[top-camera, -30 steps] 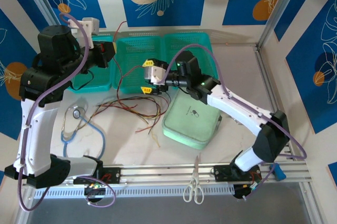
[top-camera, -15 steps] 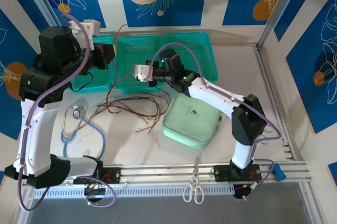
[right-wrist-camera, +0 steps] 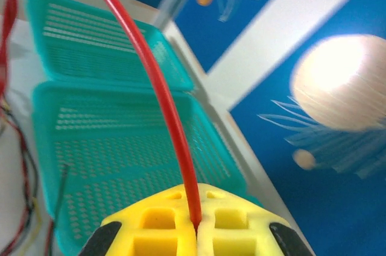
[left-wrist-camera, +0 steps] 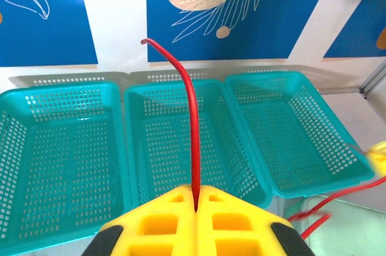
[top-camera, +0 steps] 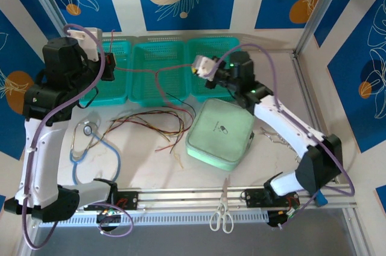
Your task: Untangle the cables
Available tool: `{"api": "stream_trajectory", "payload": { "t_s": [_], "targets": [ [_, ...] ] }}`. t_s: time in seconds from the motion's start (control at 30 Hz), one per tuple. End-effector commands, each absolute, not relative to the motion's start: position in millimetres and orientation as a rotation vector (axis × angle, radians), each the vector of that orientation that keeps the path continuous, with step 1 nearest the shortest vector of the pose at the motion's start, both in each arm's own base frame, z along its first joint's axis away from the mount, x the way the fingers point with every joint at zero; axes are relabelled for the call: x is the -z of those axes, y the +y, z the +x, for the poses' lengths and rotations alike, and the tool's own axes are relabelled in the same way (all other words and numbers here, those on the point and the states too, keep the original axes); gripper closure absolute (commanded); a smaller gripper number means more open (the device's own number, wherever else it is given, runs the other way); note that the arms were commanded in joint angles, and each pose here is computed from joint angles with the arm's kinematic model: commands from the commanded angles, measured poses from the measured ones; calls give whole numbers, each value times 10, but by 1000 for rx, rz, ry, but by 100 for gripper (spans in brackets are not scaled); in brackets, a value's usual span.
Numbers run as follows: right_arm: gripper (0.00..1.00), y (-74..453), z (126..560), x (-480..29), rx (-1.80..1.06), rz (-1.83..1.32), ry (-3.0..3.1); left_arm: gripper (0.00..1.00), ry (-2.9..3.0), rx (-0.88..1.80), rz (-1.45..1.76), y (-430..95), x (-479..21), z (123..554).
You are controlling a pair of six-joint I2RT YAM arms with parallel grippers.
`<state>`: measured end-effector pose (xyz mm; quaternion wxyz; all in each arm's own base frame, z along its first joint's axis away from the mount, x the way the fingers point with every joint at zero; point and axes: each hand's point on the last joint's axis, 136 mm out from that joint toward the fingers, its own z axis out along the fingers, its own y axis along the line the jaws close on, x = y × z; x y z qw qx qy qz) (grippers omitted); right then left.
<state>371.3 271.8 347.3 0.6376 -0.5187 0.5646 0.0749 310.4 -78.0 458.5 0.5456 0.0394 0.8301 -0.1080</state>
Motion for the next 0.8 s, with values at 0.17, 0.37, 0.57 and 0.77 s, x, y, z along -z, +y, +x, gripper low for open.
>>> {"api": "stream_trajectory", "payload": {
  "t_s": [0.17,0.37,0.57,0.77],
  "targets": [
    [100,1692,3659,-3905,-115,-745,1440,100,1966,267,55,-758,-4446,3393],
    [100,642,3650,-4259,-92,-269,1512,100,2003,282,32,-715,-4316,3503],
    [100,-144,3527,-4334,-59,79,1520,100,2019,297,-1,-652,-4234,3544],
    [100,-832,3388,-4288,127,417,1502,100,2018,298,-15,-604,-4209,3532]
  ]
}}
